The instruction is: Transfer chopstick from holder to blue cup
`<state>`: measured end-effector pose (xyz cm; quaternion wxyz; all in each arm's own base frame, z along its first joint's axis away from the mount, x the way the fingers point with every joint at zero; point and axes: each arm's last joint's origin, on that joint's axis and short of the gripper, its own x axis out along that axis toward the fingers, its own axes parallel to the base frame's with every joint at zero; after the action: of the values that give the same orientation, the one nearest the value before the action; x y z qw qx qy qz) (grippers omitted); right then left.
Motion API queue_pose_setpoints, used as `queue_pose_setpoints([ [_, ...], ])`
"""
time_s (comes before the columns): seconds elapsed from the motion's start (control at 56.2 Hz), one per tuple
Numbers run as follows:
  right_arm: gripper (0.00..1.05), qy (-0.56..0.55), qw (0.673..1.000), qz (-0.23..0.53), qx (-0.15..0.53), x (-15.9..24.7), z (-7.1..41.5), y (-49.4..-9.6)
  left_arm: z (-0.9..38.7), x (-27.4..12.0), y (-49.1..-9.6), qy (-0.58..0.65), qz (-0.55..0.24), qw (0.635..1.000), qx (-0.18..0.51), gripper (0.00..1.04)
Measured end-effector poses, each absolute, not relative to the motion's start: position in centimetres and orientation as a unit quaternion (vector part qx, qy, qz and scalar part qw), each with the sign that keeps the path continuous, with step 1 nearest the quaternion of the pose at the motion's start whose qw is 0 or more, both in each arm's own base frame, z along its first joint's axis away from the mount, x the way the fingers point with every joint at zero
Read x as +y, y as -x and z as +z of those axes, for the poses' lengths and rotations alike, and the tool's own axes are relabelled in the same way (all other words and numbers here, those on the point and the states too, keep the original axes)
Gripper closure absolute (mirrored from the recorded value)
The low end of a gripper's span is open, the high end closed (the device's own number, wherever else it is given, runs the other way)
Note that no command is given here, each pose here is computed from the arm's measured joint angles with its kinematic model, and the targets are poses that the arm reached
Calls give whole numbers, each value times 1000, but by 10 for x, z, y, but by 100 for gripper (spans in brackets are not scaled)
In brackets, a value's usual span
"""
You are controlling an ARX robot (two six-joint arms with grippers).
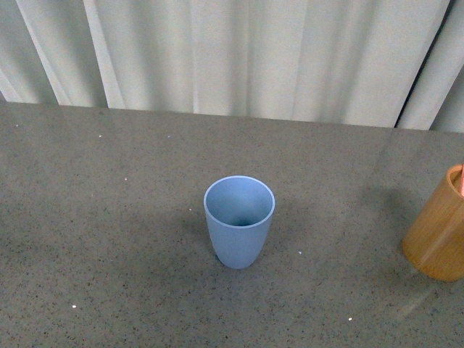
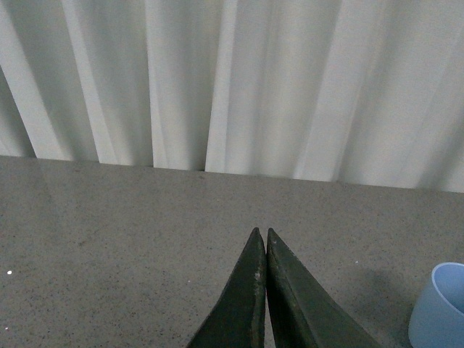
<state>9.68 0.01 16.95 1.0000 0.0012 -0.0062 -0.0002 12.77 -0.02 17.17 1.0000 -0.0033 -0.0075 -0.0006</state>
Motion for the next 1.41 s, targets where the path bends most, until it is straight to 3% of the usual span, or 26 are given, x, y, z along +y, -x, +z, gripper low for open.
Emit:
queue_pose_setpoints([
  [1.139,10,-1,1000,0,-6,0,169,-97,170,0,-97,3,-1,1000,-8,101],
  [1.228,10,-1,1000,0,-6,0,169,-97,170,0,-97,2,-1,1000,-8,86],
  [1.335,10,-1,1000,0,-6,0,169,-97,170,0,-97,2,-1,1000,-8,59],
  [1.406,10,-1,1000,0,-6,0,169,-97,170,0,-97,2,-1,1000,-8,48],
])
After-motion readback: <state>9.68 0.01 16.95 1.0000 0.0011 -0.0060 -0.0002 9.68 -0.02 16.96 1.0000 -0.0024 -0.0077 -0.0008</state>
